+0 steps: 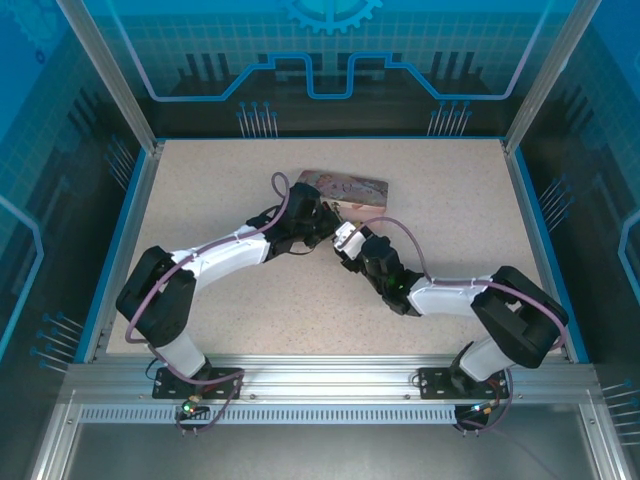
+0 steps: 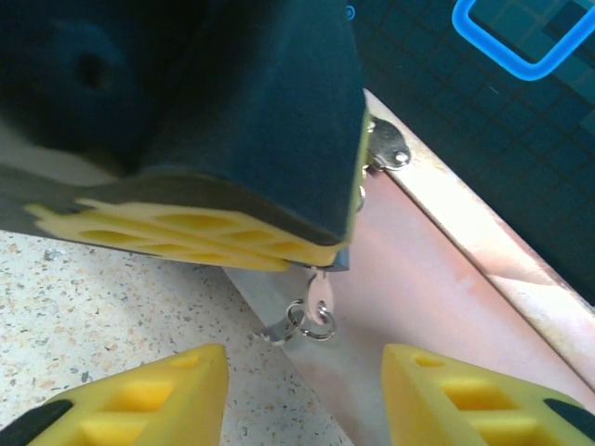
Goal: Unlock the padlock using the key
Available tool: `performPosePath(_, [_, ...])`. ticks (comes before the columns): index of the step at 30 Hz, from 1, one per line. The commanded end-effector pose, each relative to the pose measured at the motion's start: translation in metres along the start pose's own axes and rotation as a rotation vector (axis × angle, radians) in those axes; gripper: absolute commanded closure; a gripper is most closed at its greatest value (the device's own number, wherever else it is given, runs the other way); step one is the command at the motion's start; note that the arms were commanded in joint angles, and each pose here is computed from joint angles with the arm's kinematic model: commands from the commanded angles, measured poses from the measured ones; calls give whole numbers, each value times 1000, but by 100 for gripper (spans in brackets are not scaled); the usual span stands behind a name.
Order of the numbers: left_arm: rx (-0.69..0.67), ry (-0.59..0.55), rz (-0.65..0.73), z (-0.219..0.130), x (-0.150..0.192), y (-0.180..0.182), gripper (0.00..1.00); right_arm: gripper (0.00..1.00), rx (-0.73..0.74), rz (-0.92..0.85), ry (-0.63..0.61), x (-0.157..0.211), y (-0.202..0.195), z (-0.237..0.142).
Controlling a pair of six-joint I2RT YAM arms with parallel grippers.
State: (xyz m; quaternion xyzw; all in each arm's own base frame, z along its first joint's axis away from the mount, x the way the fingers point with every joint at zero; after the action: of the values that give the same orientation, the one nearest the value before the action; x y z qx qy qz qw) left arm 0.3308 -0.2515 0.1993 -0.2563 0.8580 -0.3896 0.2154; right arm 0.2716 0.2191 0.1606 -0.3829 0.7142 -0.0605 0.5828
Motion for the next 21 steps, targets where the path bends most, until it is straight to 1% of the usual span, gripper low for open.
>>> performPosePath(1, [93,-3,9,-14,-2,-18,100,54,23,33,-31,-8,-11,5])
performPosePath(5, [94,-1,-1,-14,-2,-17,100,54,15,52,-63,-6,-16,0])
performPosePath(12, [112,-3,-19,-22,-9,-21,100,39,22,30,-79,2,-15,-15])
performPosePath(16, [118,6,-25,-27,-14,-22,100,34,36,-19,-91,0,-12,-21])
performPosePath(21, [122,17,-23,-36,-19,-25,100,32,54,-102,-113,-8,-13,-23])
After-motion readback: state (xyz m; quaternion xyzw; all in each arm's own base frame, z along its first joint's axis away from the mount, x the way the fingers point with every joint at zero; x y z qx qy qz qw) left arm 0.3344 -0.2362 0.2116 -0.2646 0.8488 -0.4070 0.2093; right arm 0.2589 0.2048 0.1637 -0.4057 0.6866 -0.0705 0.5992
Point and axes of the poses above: each hand's point on the last joint's axis, 136 mm out from that joint toward the fingers, its own z axis out along the fingers, its own y axis along the line the jaws close on, x = y × z, the point moved 8 cm from there along -z, back along the fingers, and after that the axes turned 6 degrees about -z, right-handed, at the moved point
